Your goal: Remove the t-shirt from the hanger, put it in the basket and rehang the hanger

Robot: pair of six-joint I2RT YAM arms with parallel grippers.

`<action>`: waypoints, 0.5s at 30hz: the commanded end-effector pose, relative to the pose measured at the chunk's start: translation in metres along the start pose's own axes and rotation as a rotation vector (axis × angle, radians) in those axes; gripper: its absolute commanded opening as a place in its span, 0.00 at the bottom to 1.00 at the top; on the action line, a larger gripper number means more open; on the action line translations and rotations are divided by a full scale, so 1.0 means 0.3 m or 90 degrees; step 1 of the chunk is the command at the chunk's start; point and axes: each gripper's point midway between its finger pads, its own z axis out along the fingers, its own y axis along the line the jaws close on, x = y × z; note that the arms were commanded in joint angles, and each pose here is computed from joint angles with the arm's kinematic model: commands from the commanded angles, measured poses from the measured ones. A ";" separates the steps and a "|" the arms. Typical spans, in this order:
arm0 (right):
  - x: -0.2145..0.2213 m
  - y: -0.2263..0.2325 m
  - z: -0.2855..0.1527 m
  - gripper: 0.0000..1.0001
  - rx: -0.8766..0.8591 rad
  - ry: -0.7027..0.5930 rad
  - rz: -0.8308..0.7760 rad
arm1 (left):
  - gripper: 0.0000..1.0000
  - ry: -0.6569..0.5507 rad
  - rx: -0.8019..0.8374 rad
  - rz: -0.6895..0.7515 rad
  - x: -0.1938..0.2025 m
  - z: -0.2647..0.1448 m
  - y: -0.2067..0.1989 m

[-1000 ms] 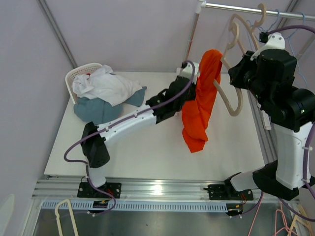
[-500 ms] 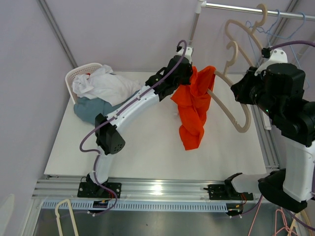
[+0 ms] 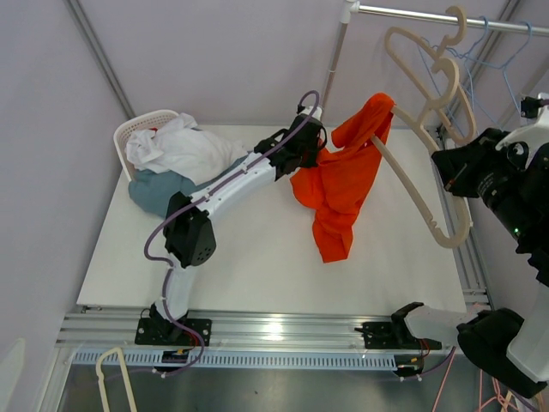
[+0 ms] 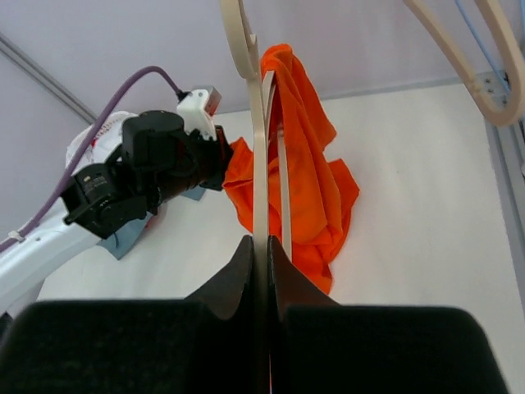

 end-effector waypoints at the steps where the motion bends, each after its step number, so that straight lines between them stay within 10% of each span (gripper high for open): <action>1: 0.016 0.046 0.028 0.00 -0.027 0.042 -0.008 | 0.01 -0.039 0.006 -0.065 -0.132 -0.044 0.086; 6: 0.266 0.088 0.162 0.00 -0.059 0.218 -0.040 | 0.01 -0.080 -0.013 -0.085 -0.198 -0.086 0.165; 15: 0.075 0.106 0.004 0.00 -0.120 0.046 0.013 | 0.01 -0.107 -0.049 -0.102 -0.294 -0.121 0.265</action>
